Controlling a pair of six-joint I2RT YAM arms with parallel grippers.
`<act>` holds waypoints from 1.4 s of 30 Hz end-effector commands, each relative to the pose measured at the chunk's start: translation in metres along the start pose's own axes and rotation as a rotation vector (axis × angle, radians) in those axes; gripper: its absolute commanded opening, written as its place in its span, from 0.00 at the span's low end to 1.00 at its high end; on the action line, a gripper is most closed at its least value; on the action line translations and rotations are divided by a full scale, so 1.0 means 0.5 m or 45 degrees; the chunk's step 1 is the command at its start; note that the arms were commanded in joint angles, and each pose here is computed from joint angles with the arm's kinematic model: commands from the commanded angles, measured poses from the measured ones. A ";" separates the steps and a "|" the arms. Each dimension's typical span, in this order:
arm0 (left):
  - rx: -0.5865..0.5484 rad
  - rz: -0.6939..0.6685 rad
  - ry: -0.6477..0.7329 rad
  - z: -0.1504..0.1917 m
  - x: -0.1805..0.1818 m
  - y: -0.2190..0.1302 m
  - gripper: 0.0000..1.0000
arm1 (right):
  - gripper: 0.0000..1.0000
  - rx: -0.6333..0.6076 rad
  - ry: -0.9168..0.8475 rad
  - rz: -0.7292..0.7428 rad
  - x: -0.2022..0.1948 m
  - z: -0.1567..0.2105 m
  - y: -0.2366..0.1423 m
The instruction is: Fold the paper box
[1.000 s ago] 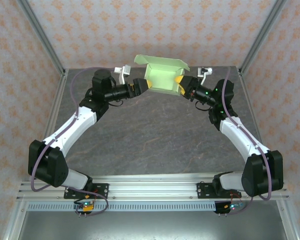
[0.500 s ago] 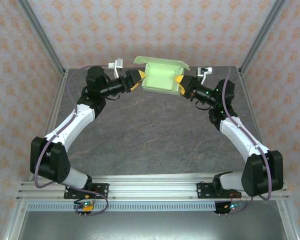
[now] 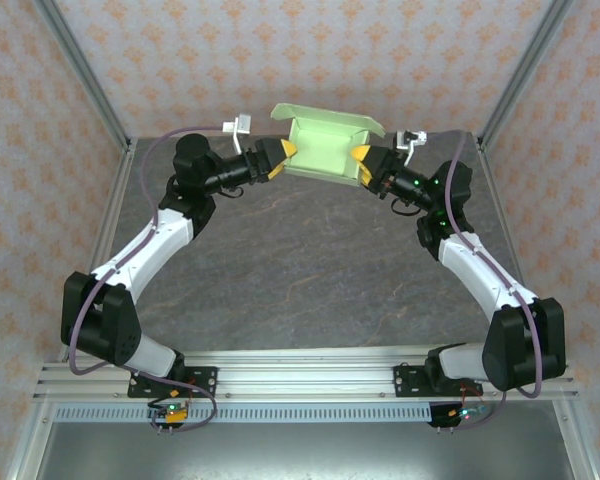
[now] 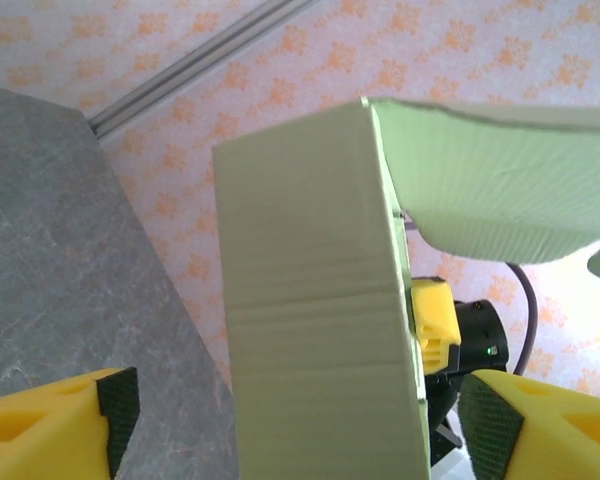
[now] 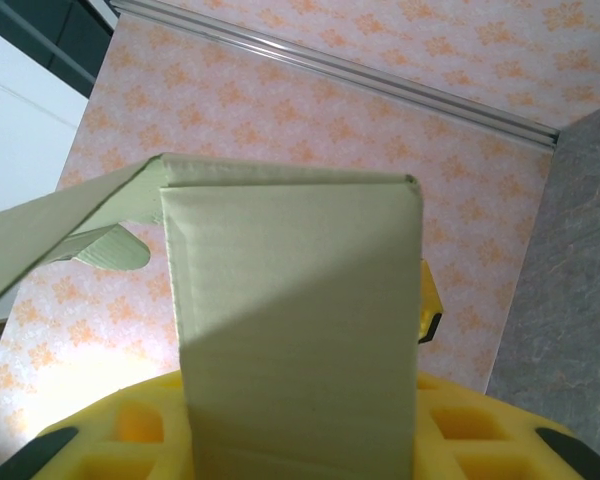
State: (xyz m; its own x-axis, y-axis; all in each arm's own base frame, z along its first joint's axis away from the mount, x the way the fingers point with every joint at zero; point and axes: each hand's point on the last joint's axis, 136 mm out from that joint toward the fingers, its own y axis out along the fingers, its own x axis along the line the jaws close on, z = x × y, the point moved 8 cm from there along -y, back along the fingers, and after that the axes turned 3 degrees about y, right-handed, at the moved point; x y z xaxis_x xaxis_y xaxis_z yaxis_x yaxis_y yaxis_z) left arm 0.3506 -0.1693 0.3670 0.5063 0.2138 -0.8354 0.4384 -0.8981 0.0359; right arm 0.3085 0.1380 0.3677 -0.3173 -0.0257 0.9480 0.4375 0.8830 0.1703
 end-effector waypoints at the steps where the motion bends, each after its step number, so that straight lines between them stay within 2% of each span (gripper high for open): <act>1: 0.017 0.047 0.071 -0.007 -0.017 0.006 0.77 | 0.36 0.010 -0.071 -0.069 0.025 -0.001 0.000; 6: -0.009 0.052 0.064 -0.013 -0.015 0.008 0.63 | 0.35 0.010 -0.066 -0.064 0.023 0.002 -0.001; 9: -0.027 0.045 0.059 -0.016 -0.015 0.009 0.59 | 0.37 0.003 -0.060 -0.043 0.016 0.001 -0.002; 12: -0.045 -0.021 0.055 -0.016 -0.004 0.007 0.55 | 0.46 -0.013 -0.056 0.011 0.004 0.000 -0.003; 16: -0.075 -0.145 0.042 -0.012 0.021 0.003 0.51 | 0.64 -0.047 -0.052 0.113 -0.016 -0.002 -0.005; 19: -0.081 -0.278 0.041 -0.002 0.048 -0.002 0.50 | 0.68 -0.063 -0.056 0.182 -0.029 -0.002 -0.009; 24: -0.068 -0.390 0.051 0.014 0.074 -0.004 0.50 | 0.73 -0.069 -0.063 0.281 -0.053 0.002 -0.015; 30: -0.003 -0.493 0.061 0.042 0.109 0.010 0.51 | 0.70 -0.031 -0.085 0.446 -0.114 0.010 -0.022; 33: 0.051 -0.642 0.072 0.064 0.155 0.004 0.52 | 0.69 -0.035 -0.027 0.554 -0.180 0.015 -0.029; 37: 0.144 -0.885 0.075 0.108 0.224 -0.020 0.56 | 0.70 -0.007 -0.019 0.791 -0.270 0.036 -0.060; 42: 0.124 -1.092 0.054 0.151 0.260 -0.071 0.59 | 0.69 0.071 -0.139 0.998 -0.284 0.059 -0.093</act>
State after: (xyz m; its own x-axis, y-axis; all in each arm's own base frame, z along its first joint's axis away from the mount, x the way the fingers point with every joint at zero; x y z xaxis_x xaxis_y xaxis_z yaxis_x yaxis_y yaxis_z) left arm 0.3587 -0.1533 0.2273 0.1255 0.7633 -0.6337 0.5970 -0.5683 -0.5663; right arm 0.3186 0.1230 0.2200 0.0265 0.5279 0.8489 0.5240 0.7158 -0.4616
